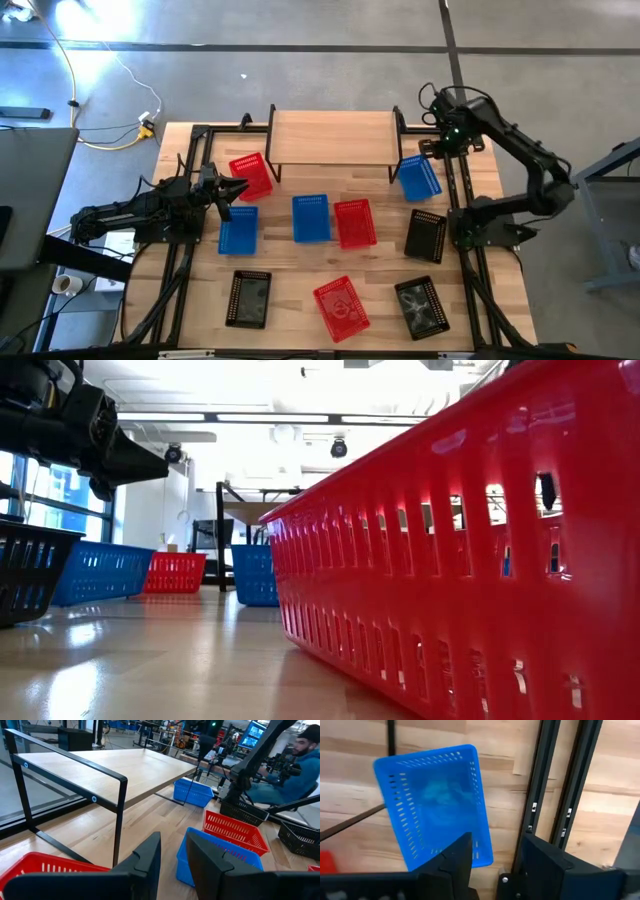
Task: Stack baskets on shelf by color
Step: Put the right blue bin on the shelf
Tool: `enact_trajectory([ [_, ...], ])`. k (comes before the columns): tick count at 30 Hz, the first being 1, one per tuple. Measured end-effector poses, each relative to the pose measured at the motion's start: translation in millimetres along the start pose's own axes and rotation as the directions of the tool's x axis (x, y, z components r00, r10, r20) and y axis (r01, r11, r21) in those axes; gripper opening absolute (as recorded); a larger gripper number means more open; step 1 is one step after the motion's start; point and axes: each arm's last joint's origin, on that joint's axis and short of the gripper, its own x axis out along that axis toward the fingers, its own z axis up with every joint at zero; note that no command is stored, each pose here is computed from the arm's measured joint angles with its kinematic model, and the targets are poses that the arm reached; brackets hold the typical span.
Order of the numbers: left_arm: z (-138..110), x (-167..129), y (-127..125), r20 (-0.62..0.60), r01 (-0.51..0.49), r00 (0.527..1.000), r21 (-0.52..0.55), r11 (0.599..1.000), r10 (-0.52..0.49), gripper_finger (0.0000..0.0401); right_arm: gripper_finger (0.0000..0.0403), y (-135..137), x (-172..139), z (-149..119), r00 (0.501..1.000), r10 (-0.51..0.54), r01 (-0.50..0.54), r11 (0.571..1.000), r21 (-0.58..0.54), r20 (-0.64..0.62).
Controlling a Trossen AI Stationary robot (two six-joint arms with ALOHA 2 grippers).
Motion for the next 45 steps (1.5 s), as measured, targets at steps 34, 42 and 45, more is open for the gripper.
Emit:
enact_trajectory([
  [34, 0, 0, 0, 0.000, 0.000, 1.000, 0.000, 1.000, 0.000, 0.0082, 0.0149, 37, 62, 29, 0.970, -0.126, 0.150, 0.983, 0.102, -0.208],
  [42, 0, 0, 0, 0.000, 0.000, 1.000, 0.000, 1.000, 0.000, 0.0082, 0.0149, 40, 71, 38, 0.977, -0.100, 0.124, 0.985, 0.123, -0.189],
  [45, 0, 0, 0, 0.000, 0.000, 1.000, 0.000, 1.000, 0.000, 0.0082, 0.0149, 44, 72, 41, 0.985, -0.059, 0.080, 0.989, 0.127, -0.162],
])
